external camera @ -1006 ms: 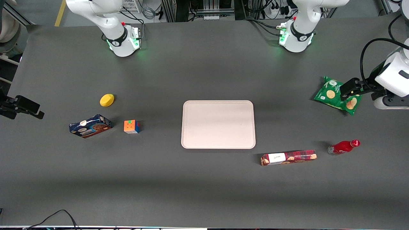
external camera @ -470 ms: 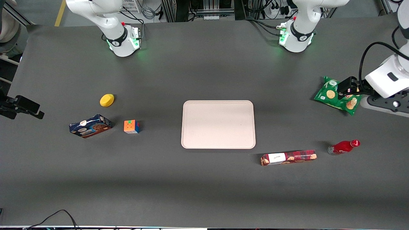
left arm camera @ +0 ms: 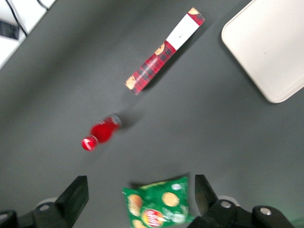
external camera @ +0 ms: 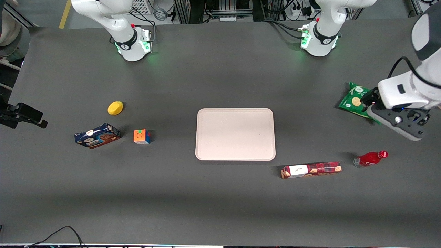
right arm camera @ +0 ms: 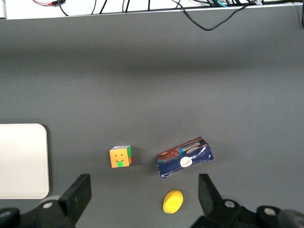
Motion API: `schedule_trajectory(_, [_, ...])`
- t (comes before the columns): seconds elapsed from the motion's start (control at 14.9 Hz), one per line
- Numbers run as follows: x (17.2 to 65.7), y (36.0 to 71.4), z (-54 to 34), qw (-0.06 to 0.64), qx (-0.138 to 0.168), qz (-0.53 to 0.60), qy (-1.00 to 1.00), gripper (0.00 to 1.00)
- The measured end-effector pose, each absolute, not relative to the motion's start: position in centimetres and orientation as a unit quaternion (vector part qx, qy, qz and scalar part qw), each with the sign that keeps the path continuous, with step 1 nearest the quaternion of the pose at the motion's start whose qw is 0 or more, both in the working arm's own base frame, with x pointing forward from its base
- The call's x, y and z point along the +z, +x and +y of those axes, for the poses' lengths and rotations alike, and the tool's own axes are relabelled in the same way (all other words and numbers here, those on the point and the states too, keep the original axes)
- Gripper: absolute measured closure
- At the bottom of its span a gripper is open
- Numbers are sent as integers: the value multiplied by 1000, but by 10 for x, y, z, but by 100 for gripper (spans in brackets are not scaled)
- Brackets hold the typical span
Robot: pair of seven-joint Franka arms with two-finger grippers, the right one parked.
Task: Place red cookie box on tray
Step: 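Move the left gripper from the green chip bag toward the red plaid cookie box, then lower the open left gripper over the cookie box's end and close it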
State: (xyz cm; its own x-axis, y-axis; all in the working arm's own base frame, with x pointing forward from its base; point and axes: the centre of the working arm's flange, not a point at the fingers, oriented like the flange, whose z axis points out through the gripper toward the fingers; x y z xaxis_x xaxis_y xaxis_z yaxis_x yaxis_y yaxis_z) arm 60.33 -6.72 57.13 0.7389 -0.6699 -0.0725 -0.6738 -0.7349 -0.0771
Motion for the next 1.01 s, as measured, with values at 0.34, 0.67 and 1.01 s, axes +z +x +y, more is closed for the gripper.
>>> schedule_trajectory(0.34, [516,641,-68,66,17,470,-880,0])
schedule_trajectory(0.67, [470,660,-77,38,10,490,-871,0])
schedule_trajectory(1.01, [437,671,-112,31,-6,520,-853,0])
